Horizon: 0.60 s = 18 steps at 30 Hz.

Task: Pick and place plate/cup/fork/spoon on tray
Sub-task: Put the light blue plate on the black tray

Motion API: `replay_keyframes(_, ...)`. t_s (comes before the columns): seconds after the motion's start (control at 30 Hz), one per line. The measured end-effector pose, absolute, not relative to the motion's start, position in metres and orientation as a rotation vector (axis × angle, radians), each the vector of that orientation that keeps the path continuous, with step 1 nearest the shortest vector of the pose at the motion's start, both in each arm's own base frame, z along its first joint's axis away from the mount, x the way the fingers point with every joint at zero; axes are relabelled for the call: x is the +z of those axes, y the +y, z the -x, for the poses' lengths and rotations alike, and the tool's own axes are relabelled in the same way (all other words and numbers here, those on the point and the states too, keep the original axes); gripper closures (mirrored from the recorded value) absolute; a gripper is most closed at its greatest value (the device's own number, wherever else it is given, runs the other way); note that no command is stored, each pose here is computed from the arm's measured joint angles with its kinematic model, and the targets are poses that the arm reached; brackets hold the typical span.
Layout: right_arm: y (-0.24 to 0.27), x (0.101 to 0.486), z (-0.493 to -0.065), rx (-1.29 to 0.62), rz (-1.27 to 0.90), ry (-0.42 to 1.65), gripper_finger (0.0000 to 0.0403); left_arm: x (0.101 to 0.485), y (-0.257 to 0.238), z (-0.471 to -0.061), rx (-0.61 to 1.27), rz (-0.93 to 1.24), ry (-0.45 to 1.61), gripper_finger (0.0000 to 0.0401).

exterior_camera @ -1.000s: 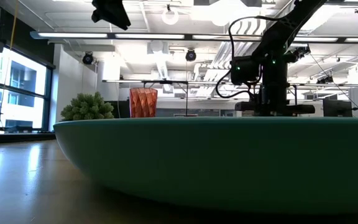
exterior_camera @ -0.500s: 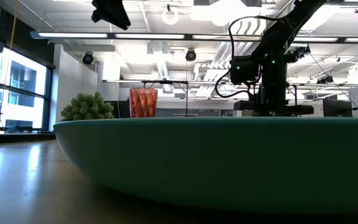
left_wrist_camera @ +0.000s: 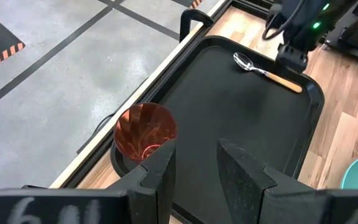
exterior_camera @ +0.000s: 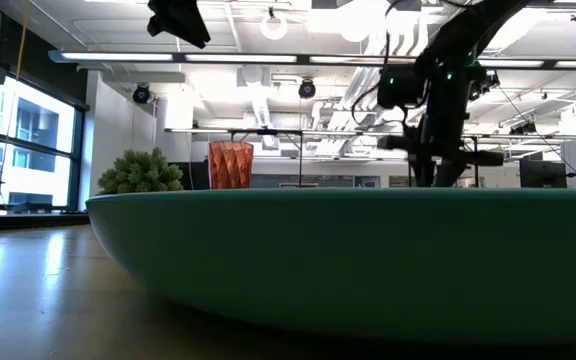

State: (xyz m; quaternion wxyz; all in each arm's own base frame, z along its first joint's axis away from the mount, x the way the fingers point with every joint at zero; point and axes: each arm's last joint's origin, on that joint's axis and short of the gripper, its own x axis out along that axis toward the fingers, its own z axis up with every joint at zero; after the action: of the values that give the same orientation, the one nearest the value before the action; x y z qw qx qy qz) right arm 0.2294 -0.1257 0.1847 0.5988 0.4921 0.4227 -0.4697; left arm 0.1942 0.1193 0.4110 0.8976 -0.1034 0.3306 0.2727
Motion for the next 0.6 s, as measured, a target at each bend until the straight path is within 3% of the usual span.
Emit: replay_keyframes(0.6, -0.07, 0.271, -0.213, -0.716, -1.046, 0.642, 0.0331, 0.411, 0.119, -0.194, 0.567, 0.213, 0.683, 0.0295)
